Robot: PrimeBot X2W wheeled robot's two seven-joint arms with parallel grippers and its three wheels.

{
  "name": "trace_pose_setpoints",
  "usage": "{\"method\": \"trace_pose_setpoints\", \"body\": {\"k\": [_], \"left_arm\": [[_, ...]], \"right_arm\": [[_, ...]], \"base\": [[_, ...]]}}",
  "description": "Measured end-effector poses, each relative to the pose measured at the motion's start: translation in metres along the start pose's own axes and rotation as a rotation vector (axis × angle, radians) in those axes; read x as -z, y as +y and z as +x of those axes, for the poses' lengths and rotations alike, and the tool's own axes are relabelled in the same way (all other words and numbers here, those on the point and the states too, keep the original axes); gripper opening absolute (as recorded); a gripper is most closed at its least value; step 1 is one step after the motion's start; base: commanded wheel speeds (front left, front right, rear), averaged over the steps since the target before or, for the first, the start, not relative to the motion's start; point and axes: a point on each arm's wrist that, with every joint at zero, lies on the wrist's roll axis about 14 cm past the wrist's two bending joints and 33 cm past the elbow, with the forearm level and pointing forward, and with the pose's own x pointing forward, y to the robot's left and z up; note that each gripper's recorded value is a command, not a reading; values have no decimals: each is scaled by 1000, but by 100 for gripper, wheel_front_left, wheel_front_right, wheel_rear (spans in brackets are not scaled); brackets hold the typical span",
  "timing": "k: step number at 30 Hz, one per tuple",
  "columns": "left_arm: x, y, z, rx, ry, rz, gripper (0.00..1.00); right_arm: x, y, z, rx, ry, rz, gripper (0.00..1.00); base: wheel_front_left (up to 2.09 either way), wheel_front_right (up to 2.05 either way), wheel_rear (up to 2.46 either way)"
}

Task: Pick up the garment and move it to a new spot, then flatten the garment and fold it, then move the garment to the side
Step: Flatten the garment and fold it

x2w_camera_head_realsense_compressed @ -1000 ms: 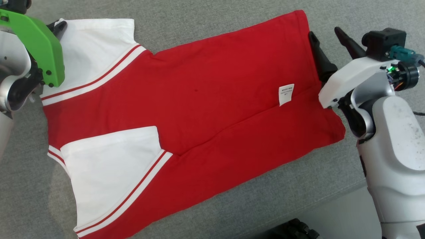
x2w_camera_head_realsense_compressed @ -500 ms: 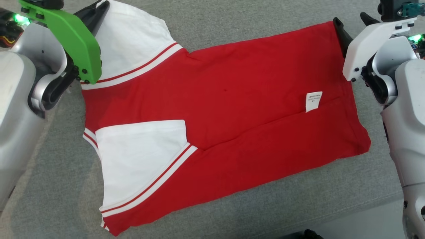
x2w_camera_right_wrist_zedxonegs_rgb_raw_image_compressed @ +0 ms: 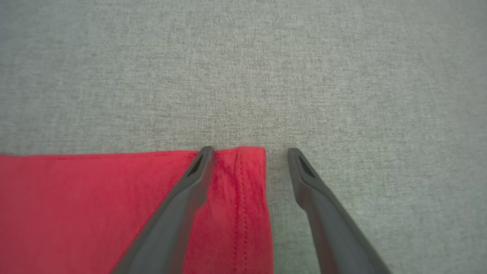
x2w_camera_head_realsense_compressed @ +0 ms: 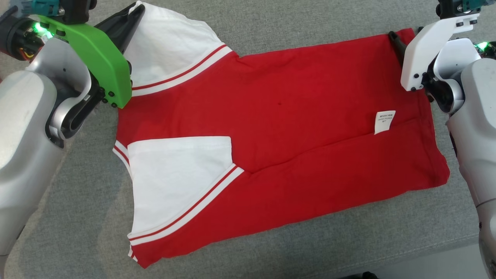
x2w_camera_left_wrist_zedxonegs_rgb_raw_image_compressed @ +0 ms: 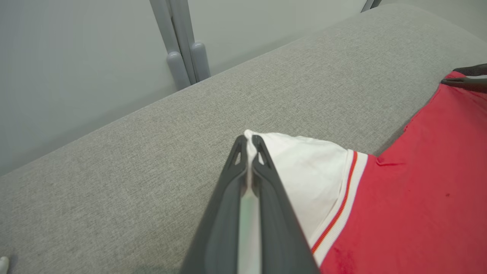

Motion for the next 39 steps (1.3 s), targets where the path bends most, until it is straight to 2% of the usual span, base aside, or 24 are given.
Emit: {"method": "trace_pose_setpoints", "body": {"k": [1, 8, 13, 21, 31, 39], "left_arm": [[-1, -1, 0, 1, -3, 0, 0], [-11, -5, -6, 7, -47, 13, 0], [-19, -18, -16, 28, -94, 5, 0], [-24, -46, -51, 57, -181, -13, 0], [-1, -81, -107, 10, -258, -132, 0], [40, -108, -143, -33, -253, -284, 0]], "right_arm": [[0, 0, 0, -3, 2, 3, 0], [-15, 4, -6, -19, -93, 14, 0], [-33, 5, -18, -21, -210, 22, 0], [-36, 9, -49, -44, -321, 62, 0], [-16, 0, -100, -36, -423, 141, 0], [14, 11, -131, -42, -437, 168, 0]], "base": [[0, 0, 0], [0, 0, 0], [0, 0, 0], [0, 0, 0], [0, 0, 0], [0, 0, 0]]}}
